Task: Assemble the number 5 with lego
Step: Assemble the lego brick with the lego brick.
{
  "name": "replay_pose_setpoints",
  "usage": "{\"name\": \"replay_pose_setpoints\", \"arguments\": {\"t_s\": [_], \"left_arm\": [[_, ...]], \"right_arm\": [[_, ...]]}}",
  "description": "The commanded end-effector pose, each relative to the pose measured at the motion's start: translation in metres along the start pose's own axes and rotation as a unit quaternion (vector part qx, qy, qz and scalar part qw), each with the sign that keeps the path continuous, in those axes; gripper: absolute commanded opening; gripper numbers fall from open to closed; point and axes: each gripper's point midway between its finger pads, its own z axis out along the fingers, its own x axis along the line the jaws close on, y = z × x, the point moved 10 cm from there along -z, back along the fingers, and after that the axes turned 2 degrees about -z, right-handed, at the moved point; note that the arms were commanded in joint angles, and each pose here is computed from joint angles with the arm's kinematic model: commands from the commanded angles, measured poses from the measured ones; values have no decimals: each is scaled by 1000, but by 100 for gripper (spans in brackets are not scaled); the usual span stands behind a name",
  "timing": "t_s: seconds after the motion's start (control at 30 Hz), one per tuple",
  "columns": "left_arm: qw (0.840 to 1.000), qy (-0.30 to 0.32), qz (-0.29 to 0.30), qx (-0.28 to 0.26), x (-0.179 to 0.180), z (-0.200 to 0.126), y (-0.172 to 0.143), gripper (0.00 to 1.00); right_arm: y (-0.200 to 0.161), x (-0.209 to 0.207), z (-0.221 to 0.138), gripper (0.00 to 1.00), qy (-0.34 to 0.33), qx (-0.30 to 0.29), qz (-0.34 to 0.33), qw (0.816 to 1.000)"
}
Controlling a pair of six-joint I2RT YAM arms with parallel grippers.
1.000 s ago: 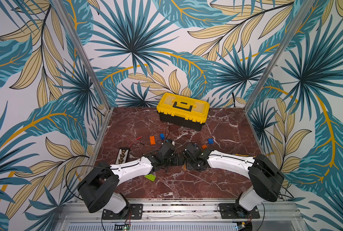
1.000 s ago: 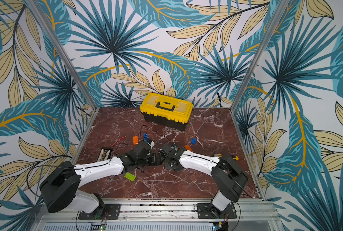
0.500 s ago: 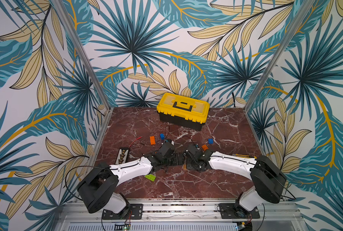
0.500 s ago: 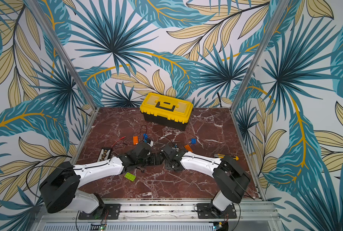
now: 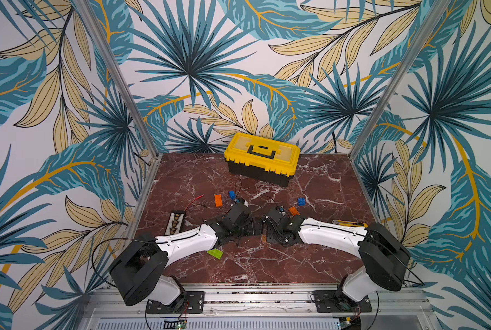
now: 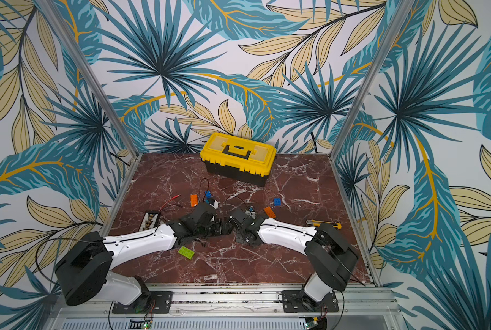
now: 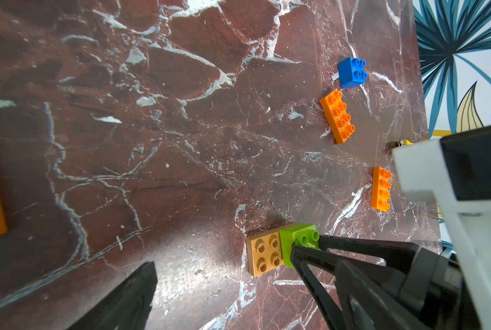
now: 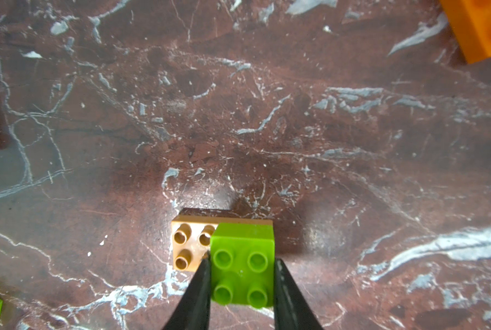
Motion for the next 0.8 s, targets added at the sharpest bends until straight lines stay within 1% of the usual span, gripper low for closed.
{"name": "replay_pose_setpoints", "arguments": {"t_s": [0.0,0.23,0.5,0.6,0.77], "left_arm": [[1000,1,-1,-7,0,-5,0,100],[1000,2,-3,-5,0,-4,0,100],[1000,2,-4,-4,0,-3,0,100],[1000,1,-4,-3,0,-3,-1,100],[1000,1,-6,0,1,-2,-1,100]], "right_arm": [[-21,-14,10,13,-35,56,-12,998],[-19,-13,7,14,-50,51,-27,997],[-10,-10,-5,14,-37,23,-29,999],[-15,-11,9,14,-41,36,-22,998],[-27,-12,33,14,-54,85,-23,995]]}}
